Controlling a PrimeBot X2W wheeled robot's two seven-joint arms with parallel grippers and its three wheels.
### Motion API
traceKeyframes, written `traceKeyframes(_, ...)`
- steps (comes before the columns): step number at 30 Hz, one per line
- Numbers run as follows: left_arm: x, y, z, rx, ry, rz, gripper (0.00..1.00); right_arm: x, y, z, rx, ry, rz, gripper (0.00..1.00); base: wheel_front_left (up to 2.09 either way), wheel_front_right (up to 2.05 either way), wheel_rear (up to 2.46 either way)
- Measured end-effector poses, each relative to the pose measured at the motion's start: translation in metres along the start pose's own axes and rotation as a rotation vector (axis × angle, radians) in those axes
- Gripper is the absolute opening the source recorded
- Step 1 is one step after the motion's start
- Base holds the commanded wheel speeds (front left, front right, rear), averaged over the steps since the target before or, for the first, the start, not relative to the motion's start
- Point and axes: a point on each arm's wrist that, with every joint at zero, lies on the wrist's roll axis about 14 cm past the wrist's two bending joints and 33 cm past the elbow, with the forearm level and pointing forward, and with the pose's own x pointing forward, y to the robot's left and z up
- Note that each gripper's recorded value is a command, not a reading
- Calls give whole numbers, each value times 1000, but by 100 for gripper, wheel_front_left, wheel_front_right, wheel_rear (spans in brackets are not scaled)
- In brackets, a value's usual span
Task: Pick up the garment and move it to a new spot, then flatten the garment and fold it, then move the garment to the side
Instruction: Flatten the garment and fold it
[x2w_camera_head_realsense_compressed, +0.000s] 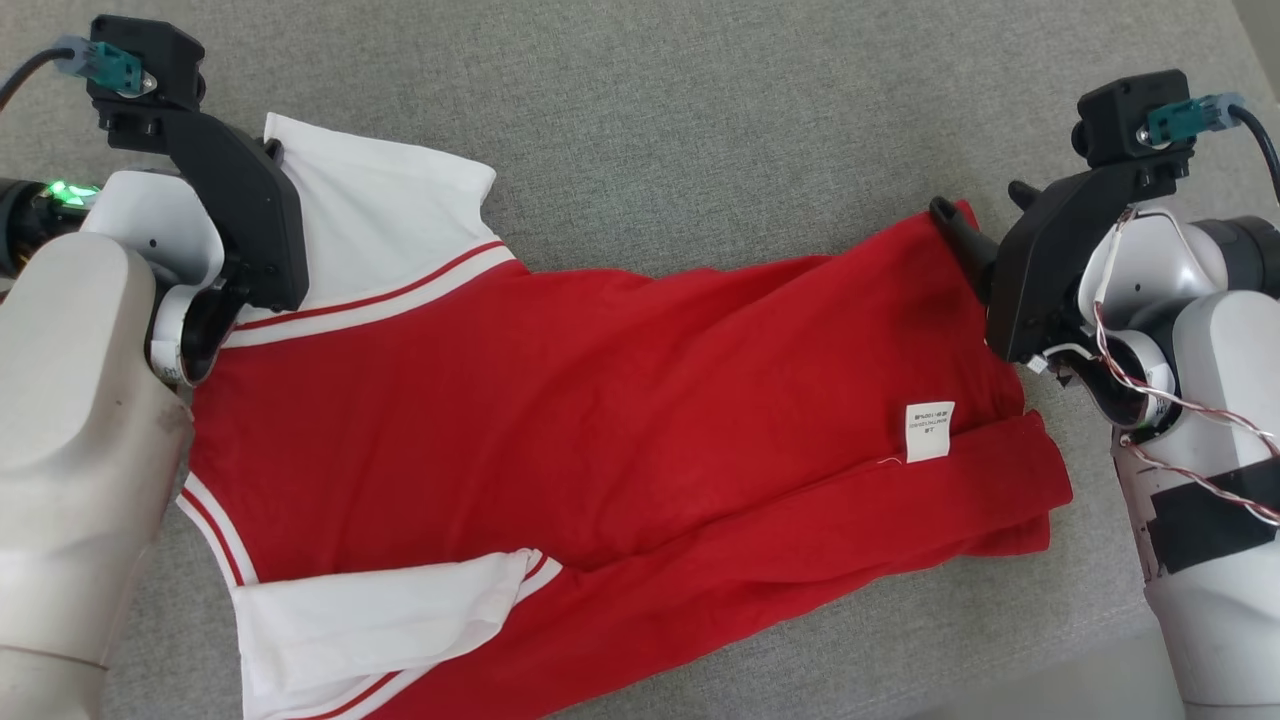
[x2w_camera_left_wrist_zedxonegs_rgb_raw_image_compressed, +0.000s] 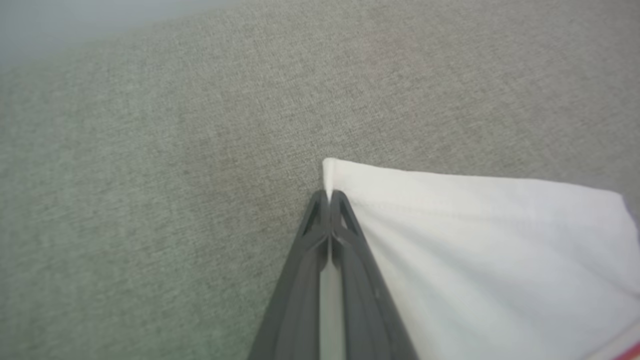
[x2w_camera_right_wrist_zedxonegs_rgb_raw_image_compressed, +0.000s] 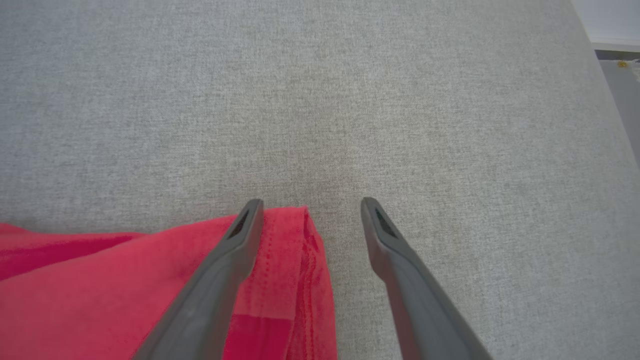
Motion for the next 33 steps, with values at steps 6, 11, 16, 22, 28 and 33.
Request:
traceKeyframes(6, -1, 1, -1, -5, 1, -1, 0, 1, 1, -18, 2, 66, 5, 100, 0, 0, 0)
traceKeyframes(11, 0, 3, -1, -4, -1, 1, 0, 8, 6, -31, -2, 121, 17, 100, 0, 0, 0)
traceKeyframes(16, 0, 6, -3, -5, -2, 4, 0, 16, 15, -31, -7, 128, 37, 100, 0, 0, 0)
traceKeyframes(22, -2, 8, -1, -8, -5, 11, 0, 14, 20, -2, -22, 20, 50, 100, 0, 0, 0)
traceKeyframes(28, -6, 10, -1, -8, -2, 23, 0, -3, 14, 16, -49, -8, 39, 100, 0, 0, 0)
traceKeyframes(33, -7, 12, -2, -10, 4, 27, 0, -16, 6, -4, -42, 69, 28, 100, 0, 0, 0)
